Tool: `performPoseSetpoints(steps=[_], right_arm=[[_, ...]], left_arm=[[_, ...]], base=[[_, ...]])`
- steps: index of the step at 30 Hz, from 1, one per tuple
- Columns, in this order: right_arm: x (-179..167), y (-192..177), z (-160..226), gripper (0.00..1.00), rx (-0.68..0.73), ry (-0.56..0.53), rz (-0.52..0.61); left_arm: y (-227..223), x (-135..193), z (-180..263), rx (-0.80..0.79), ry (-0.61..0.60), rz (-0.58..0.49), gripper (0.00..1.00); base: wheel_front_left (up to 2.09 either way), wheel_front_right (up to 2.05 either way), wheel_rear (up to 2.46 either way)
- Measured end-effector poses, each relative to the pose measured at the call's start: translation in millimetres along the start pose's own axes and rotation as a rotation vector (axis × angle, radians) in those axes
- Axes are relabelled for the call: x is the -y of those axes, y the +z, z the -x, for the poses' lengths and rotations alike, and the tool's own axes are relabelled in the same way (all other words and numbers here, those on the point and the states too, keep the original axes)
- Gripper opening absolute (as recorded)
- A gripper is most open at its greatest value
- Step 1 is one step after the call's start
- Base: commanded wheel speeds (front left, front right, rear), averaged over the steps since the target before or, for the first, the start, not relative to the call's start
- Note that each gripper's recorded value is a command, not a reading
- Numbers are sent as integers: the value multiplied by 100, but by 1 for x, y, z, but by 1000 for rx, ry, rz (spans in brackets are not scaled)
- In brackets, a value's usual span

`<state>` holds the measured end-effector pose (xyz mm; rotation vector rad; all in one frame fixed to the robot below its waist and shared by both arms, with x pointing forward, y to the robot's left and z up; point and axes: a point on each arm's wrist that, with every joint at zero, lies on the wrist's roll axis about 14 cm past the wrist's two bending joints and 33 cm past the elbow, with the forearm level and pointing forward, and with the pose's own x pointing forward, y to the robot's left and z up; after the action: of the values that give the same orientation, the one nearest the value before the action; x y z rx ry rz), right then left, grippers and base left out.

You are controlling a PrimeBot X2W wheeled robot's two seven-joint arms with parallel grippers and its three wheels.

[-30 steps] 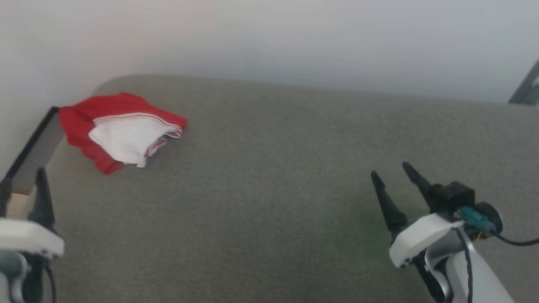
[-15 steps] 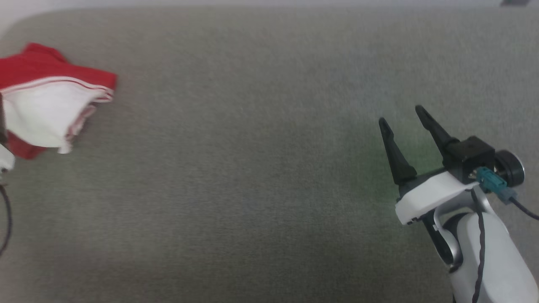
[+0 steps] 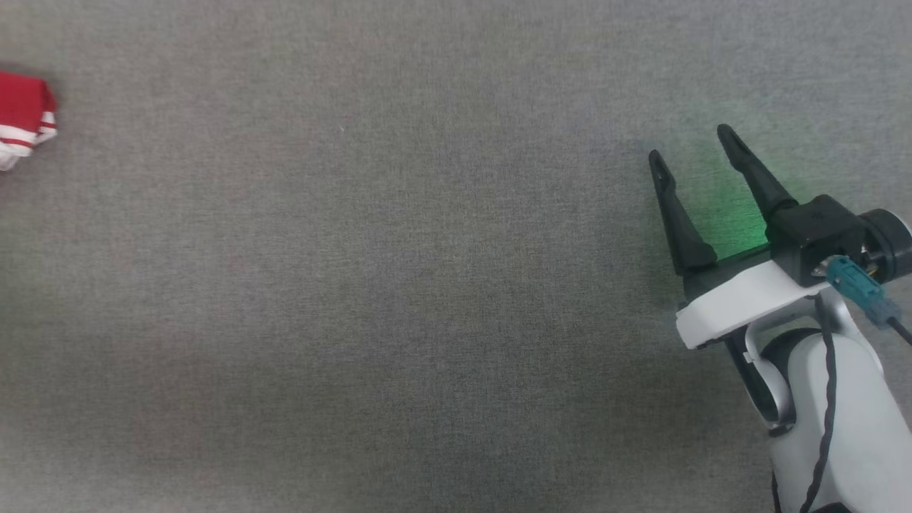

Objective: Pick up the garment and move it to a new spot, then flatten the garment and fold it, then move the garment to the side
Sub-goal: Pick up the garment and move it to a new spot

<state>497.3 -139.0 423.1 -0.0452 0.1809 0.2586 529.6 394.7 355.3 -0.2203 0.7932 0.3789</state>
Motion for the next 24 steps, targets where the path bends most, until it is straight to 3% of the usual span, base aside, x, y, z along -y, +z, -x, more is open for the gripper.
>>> performPoseSetpoints(steps=[7, 8, 9, 17, 24], right_arm=[[7, -10, -4, 100, -26, -14, 8], [6, -9, -5, 100, -26, -11, 9], [5, -7, -6, 100, -21, -7, 12], [1, 16, -3, 100, 28, 6, 22], [-8, 43, 10, 100, 85, 22, 20]], left_arm=[[-9, 2, -13, -62, 12, -12, 100], [-8, 1, -12, -59, 10, 5, 15], [-8, 1, -11, -50, 10, 4, 0], [20, 7, 13, 73, -19, -58, 0], [85, 4, 69, 278, -47, -135, 0]], base=[[0, 0, 0], [0, 0, 0], [0, 0, 0], [0, 0, 0], [0, 0, 0]])
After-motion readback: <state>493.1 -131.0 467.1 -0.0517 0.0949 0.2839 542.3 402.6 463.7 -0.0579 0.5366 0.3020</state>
